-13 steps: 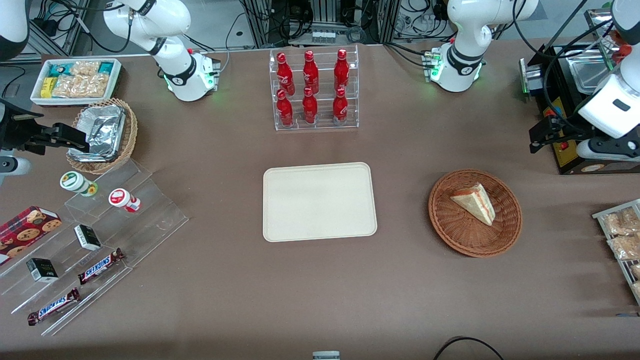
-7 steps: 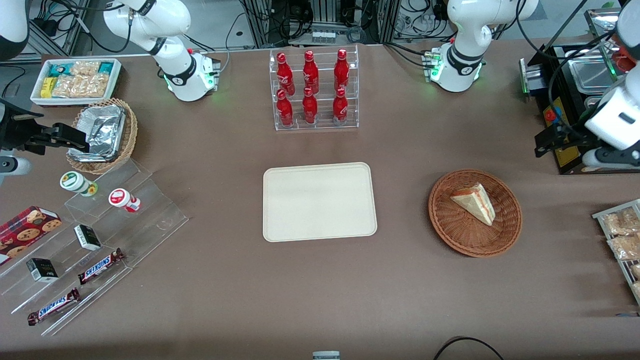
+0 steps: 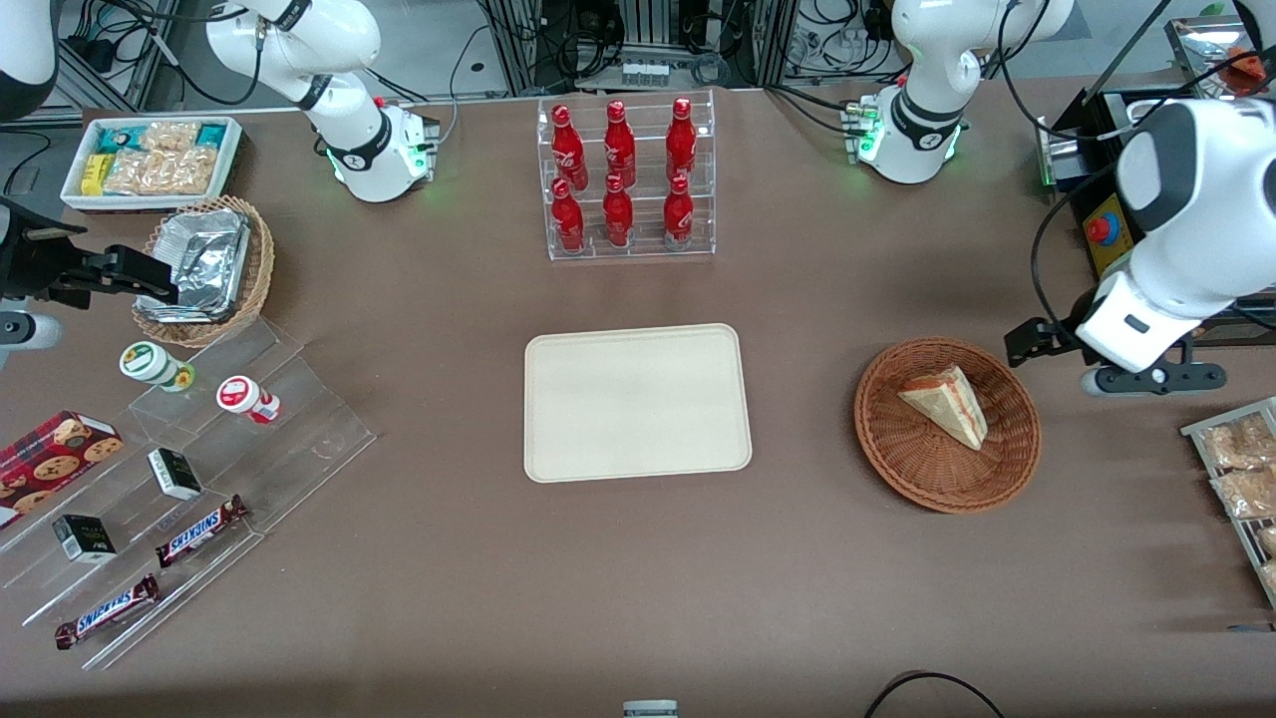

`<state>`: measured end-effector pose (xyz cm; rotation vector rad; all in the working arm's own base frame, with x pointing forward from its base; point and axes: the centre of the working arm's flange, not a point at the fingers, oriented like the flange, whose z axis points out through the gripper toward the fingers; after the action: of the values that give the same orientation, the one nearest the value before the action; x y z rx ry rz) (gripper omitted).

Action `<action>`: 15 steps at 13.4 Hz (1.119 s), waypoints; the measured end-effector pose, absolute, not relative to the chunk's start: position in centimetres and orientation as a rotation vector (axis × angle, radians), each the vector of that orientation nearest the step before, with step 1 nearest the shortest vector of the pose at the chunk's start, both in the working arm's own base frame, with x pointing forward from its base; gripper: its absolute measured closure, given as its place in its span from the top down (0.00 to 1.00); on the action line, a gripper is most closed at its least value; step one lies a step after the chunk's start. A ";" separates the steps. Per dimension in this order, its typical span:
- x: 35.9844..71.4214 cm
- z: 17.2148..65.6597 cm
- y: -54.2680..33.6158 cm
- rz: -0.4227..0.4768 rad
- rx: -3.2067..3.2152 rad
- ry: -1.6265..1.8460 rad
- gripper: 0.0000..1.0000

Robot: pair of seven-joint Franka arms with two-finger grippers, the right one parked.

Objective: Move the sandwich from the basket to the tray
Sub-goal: 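Move the left gripper over the wrapped sandwich in the wicker basket, then lower the left gripper and close it on the sandwich's upright edge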

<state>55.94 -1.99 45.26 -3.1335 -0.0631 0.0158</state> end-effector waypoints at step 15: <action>53.4 33.0 -5.6 -0.083 -3.105 -0.565 1.00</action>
<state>53.41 -5.59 33.01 -3.1054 -0.5648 -0.0829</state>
